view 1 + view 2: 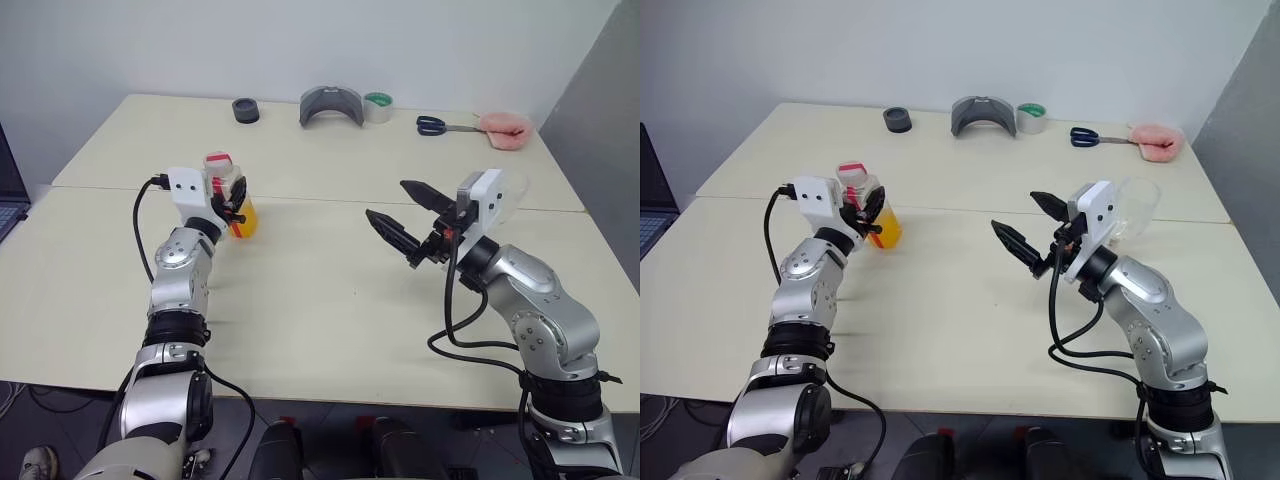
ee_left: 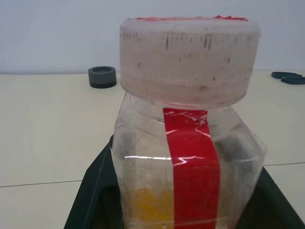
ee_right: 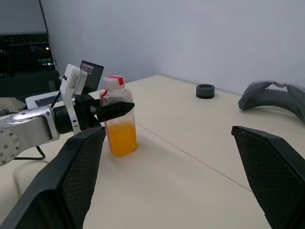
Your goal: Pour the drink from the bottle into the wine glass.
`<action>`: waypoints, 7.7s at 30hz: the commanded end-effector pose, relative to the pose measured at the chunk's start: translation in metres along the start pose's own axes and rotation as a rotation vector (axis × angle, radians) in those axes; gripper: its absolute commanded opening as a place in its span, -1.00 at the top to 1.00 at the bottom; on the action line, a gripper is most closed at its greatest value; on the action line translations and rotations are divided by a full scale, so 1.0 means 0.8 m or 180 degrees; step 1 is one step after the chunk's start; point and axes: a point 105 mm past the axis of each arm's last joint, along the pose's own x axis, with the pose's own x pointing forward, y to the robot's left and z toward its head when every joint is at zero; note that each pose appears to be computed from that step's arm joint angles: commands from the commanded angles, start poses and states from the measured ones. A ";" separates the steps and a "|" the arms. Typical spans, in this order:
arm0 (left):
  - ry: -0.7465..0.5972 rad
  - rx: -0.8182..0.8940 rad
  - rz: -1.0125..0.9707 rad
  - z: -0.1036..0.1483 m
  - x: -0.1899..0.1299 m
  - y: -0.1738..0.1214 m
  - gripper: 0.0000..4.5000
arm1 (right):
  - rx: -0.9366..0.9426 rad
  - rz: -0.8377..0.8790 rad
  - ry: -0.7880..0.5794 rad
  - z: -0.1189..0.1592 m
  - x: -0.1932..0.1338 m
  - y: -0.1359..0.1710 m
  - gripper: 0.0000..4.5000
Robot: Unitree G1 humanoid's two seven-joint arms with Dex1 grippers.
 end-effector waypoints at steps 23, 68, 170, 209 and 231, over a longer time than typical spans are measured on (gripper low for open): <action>-0.0098 0.0296 -0.2559 0.053 -0.019 -0.208 0.20 | -0.0126 0.0131 0.0006 0.034 0.070 -0.001 -1.00; -0.0300 0.0166 -0.2551 0.073 -0.020 -0.213 0.20 | 0.0106 0.0291 -0.0116 0.027 0.090 0.007 0.61; -0.0347 0.0161 -0.3143 0.113 -0.065 -0.221 0.20 | 0.0072 0.0463 -0.0412 0.075 0.081 0.051 0.17; -0.0218 0.0046 -0.3322 0.125 -0.072 -0.200 0.20 | -0.0050 0.0635 -0.0345 0.092 0.055 0.055 -1.00; -0.0295 0.0058 -0.3340 0.127 -0.073 -0.210 0.20 | -0.0052 0.0299 -0.0304 0.080 0.081 0.029 -1.00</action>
